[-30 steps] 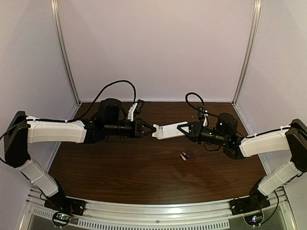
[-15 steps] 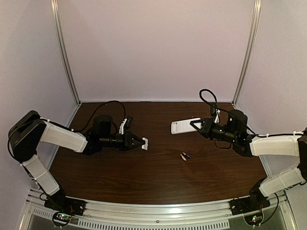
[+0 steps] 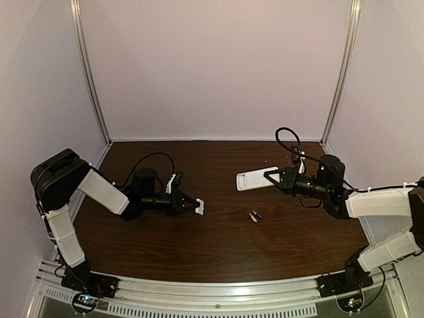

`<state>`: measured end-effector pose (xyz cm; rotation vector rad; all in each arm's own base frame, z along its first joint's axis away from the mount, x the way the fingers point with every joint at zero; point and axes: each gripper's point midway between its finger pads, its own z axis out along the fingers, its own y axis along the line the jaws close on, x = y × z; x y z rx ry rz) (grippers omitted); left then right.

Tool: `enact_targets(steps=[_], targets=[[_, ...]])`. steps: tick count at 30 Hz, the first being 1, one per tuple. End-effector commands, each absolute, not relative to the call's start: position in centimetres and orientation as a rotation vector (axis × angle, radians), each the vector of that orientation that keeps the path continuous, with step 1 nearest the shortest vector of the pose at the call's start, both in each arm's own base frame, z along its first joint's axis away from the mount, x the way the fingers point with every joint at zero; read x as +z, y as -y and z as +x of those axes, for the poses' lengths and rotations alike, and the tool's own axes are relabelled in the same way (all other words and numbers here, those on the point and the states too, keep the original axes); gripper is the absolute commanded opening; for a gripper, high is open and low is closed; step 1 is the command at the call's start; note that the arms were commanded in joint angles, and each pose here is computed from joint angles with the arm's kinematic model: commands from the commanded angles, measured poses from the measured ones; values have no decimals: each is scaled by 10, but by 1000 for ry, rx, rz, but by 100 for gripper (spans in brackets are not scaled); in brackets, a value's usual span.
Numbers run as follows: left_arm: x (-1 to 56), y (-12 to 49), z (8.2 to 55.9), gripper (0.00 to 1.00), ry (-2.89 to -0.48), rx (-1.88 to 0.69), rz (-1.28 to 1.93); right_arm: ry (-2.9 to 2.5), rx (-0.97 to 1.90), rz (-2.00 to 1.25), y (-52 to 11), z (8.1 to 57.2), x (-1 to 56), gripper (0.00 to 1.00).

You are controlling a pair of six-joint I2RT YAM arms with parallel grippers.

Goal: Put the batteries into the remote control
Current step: Place the battery cover at the center of the board.

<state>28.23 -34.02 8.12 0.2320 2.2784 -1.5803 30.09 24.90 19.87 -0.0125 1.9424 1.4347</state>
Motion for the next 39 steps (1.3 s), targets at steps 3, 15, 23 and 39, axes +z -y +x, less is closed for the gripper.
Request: enact_targets(steps=[3,15,23,39], targets=[[71,334,284,1,-2282,-1584,218,-1933,1463,-56,-246,296,200,0],[32,307,293,23,-2446,-1431,61,-1940,1433,-51,-233,293,203,0],[31,297,297,34,-2457,-1375,36,-1950,1424,-46,-226,293,200,0],[143,397,287,70,-1932,-669,1122,-1973,1271,-29,-180,282,195,0]])
